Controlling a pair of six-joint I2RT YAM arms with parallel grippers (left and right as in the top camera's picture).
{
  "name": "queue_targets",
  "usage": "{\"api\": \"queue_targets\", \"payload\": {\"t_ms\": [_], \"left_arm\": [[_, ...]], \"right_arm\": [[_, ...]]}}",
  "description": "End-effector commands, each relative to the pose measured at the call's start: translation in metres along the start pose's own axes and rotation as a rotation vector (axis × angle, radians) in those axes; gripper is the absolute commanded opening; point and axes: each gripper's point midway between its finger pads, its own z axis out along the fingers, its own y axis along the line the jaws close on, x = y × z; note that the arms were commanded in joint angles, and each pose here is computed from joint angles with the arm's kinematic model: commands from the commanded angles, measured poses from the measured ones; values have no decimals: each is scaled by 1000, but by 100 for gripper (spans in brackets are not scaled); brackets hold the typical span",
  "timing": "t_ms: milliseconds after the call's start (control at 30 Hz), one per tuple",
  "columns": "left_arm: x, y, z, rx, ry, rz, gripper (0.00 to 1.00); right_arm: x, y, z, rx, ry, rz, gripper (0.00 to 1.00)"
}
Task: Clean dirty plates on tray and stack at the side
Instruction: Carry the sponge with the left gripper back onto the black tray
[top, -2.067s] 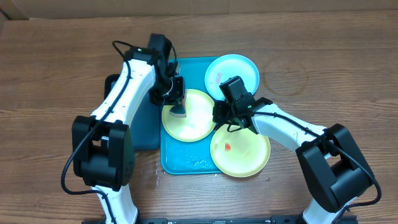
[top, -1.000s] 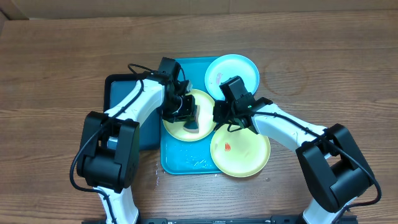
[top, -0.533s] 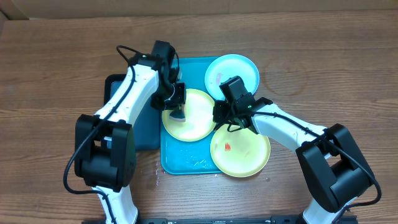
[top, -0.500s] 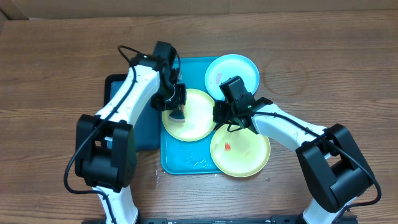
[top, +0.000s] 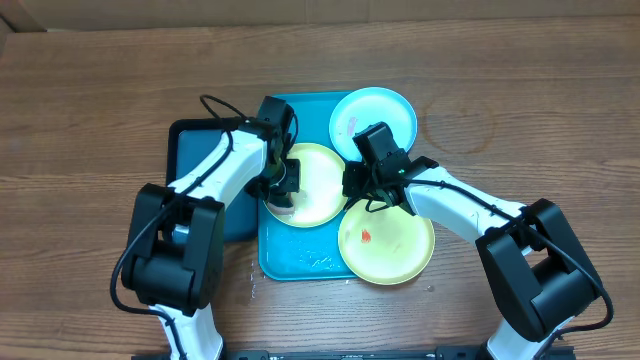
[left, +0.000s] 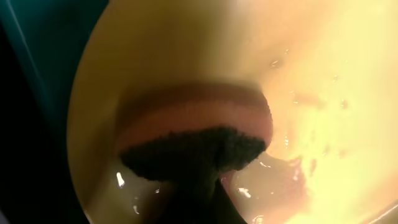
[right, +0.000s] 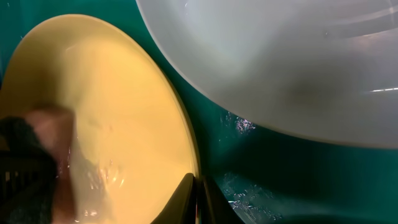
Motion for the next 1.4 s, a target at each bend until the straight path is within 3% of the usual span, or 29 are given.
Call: {"api": "queue_targets", "payload": {"t_ms": [0,200,467,600,733,933,1133,1367], "left_arm": [[17,-27,9,175,79,-2,4],[16,-79,-10,497,74,117,4],[-11,-79,-49,562,-23,132,4],[-29,-52,-83,482,-138,103,4],[-33,0,-109,298,-217,18,4],[-2,88,-117,0,-149,-194,4],[25,109,-97,-48,-38,-247,4],[33,116,-57,-68,-51,-247,4]], "right_arm": [[4,1,3,-7,11,-3,6],[3,2,3,-8,9,-4,6],[4,1,3,-7,11,-5,7],[4,1,3,-6,11,-7,11],[4,1,3,-6,12,-7,11],[4,1,3,-7,11,-7,13],[2,2,3,-10,6,-8,18],[3,2,3,-10,6,-8,22]]}}
